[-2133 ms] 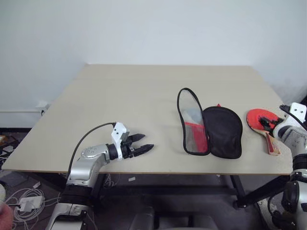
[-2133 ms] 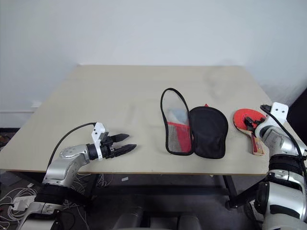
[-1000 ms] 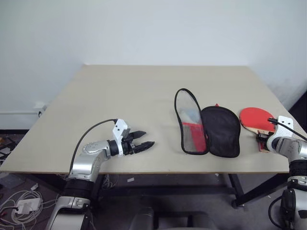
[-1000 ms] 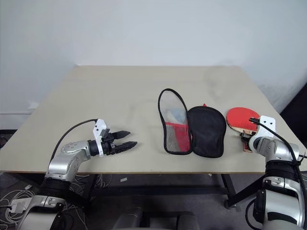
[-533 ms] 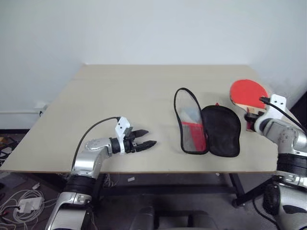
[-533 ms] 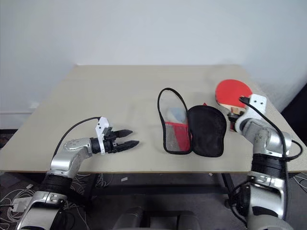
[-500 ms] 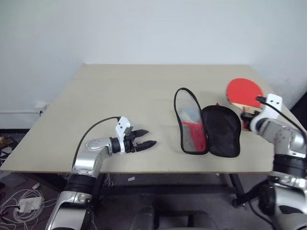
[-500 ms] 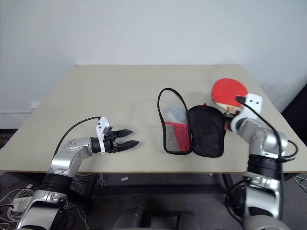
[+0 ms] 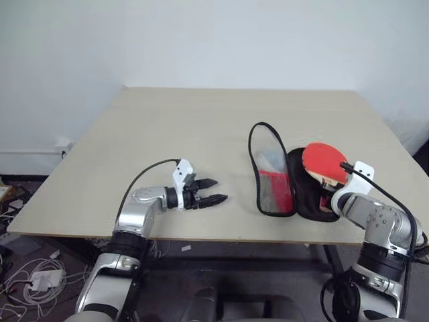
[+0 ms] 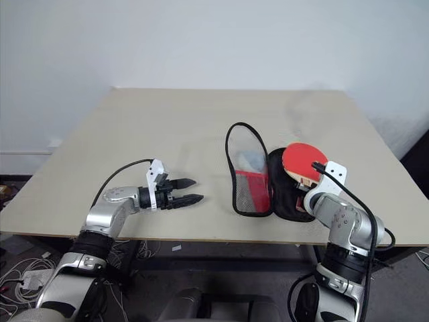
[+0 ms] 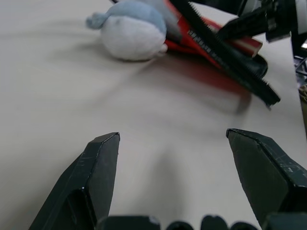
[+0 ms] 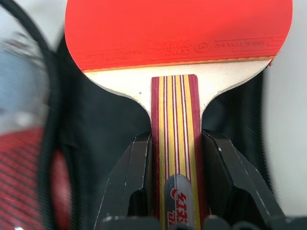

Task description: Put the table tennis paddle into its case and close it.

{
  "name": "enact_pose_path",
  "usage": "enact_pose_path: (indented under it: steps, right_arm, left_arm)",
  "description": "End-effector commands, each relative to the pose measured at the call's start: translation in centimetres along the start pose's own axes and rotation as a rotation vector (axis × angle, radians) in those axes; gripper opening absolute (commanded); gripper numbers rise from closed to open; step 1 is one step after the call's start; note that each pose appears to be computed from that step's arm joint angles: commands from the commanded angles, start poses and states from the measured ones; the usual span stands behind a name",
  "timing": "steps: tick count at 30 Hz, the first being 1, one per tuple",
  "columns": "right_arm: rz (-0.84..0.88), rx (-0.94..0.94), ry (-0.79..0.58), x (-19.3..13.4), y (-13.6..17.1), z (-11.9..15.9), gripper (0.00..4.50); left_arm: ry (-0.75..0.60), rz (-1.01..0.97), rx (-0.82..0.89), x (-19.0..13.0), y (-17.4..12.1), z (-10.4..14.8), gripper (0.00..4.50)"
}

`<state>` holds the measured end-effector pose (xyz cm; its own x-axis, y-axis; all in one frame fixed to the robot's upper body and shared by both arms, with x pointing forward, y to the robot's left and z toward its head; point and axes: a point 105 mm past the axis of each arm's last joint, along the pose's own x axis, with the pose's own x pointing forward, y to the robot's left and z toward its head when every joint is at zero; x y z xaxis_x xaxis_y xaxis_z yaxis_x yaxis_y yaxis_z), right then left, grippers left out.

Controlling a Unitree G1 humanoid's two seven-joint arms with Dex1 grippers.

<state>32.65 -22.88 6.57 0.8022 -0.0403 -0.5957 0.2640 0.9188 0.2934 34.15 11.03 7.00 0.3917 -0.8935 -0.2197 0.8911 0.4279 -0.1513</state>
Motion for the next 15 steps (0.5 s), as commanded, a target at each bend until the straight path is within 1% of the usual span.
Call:
enact_pose_path:
  steps: [1, 5, 8, 11, 14, 15]
  right_arm:
    - [0.034, -0.024, -0.048, -1.0, 1.3, 0.9, 1.11]
    - [0.053, -0.045, -0.024, -1.0, 2.2, 0.0, 1.11]
    - [0.031, -0.091, -0.047, -1.0, 2.1, 0.3, 1.11]
    - [0.049, -0.102, -0.059, -1.1, 2.5, 0.7, 1.11]
    - [0.031, -0.187, -0.086, -1.3, 2.7, 1.4, 1.11]
    - [0.033, -0.183, -0.065, -1.1, 2.7, 0.9, 1.11]
  left_arm:
    - [-0.019, -0.017, 0.061, 0.6, 0.1, 1.6, 3.79]
    - [-0.024, -0.02, 0.06, 0.8, 0.2, 1.5, 3.79]
    - [-0.024, -0.019, 0.058, 0.9, 0.1, 1.3, 3.79]
    - [-0.023, -0.019, 0.056, 0.9, 0.0, 1.2, 3.79]
    - [-0.025, -0.019, 0.051, 0.8, -0.1, 1.0, 3.79]
    - [-0.028, -0.014, 0.05, 0.7, -0.1, 1.0, 3.79]
